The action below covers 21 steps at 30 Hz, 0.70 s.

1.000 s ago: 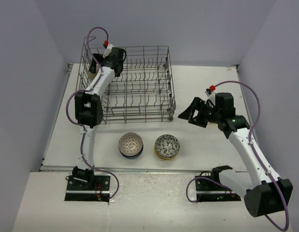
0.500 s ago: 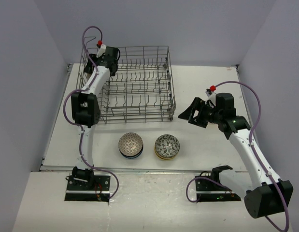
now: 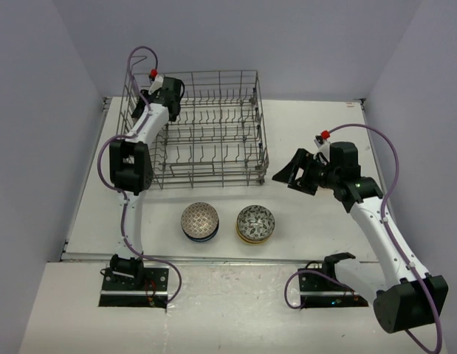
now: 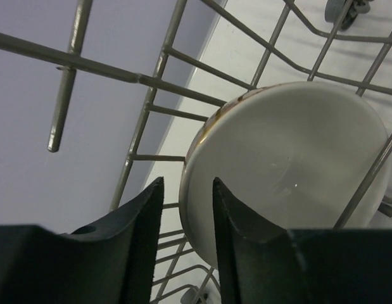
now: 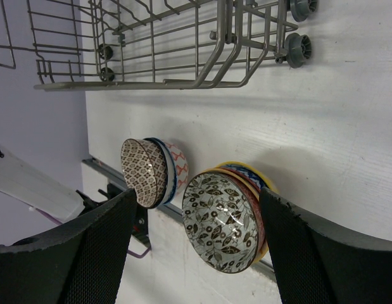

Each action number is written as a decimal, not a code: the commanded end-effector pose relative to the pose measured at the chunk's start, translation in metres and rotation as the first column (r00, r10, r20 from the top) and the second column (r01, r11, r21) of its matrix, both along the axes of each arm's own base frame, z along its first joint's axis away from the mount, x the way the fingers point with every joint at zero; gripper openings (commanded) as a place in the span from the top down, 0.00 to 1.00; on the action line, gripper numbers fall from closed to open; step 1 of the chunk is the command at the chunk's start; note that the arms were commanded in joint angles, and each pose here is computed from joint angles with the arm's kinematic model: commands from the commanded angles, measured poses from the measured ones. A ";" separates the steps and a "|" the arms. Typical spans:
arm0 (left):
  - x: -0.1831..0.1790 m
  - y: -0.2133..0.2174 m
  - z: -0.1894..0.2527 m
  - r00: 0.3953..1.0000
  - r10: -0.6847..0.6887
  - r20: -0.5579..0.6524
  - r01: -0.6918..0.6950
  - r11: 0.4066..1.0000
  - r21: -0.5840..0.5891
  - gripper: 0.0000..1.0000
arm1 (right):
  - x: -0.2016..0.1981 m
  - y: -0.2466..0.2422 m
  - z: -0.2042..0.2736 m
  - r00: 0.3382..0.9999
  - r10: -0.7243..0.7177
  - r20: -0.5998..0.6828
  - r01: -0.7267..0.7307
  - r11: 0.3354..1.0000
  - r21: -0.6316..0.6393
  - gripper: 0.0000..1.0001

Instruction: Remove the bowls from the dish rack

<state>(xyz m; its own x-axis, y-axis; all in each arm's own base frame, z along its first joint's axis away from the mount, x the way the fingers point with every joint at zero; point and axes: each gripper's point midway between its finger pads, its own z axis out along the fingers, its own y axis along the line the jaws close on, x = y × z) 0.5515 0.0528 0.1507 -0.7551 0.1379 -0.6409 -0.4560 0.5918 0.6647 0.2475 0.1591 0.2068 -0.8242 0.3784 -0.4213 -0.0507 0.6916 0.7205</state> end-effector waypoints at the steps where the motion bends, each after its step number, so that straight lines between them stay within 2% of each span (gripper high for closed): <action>1: -0.008 0.005 0.013 0.999 0.027 0.038 -0.025 0.999 -0.037 0.64 | -0.002 0.005 0.009 0.999 0.031 0.030 -0.032 0.999 0.022 0.22; 4: -0.010 0.005 0.016 0.999 0.029 0.040 -0.028 0.999 -0.046 0.81 | -0.003 0.005 0.009 0.999 0.032 0.031 -0.033 0.999 0.021 0.22; 5: -0.010 0.005 0.019 0.999 0.029 0.046 -0.027 0.999 -0.047 0.91 | -0.003 0.005 0.008 0.999 0.033 0.031 -0.034 0.999 0.020 0.22; 7: -0.009 0.005 0.036 0.997 0.027 0.075 -0.023 0.999 -0.048 1.00 | -0.003 0.005 0.009 0.999 0.035 0.033 -0.035 0.999 0.023 0.22; 14: -0.008 -0.003 0.090 0.990 0.000 0.138 0.001 1.000 -0.003 1.00 | 0.001 0.006 0.011 0.999 0.038 0.038 -0.039 0.999 0.022 0.22; 17: -0.010 -0.010 0.099 0.987 -0.005 0.162 0.002 1.000 0.015 1.00 | 0.004 0.006 0.015 0.998 0.037 0.048 -0.038 0.999 0.018 0.22; 21: -0.013 -0.010 0.112 0.988 0.002 0.152 -0.019 0.994 0.106 1.00 | 0.005 0.006 0.020 0.997 0.042 0.058 -0.043 0.999 0.018 0.22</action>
<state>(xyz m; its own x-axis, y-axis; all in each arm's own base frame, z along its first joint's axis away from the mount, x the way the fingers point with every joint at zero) 0.5457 0.0454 0.1656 -0.7797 0.1728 -0.6018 -0.4068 0.5908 0.6968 0.2490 0.1594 0.2065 -0.8263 0.3742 -0.4211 -0.0521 0.6935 0.7185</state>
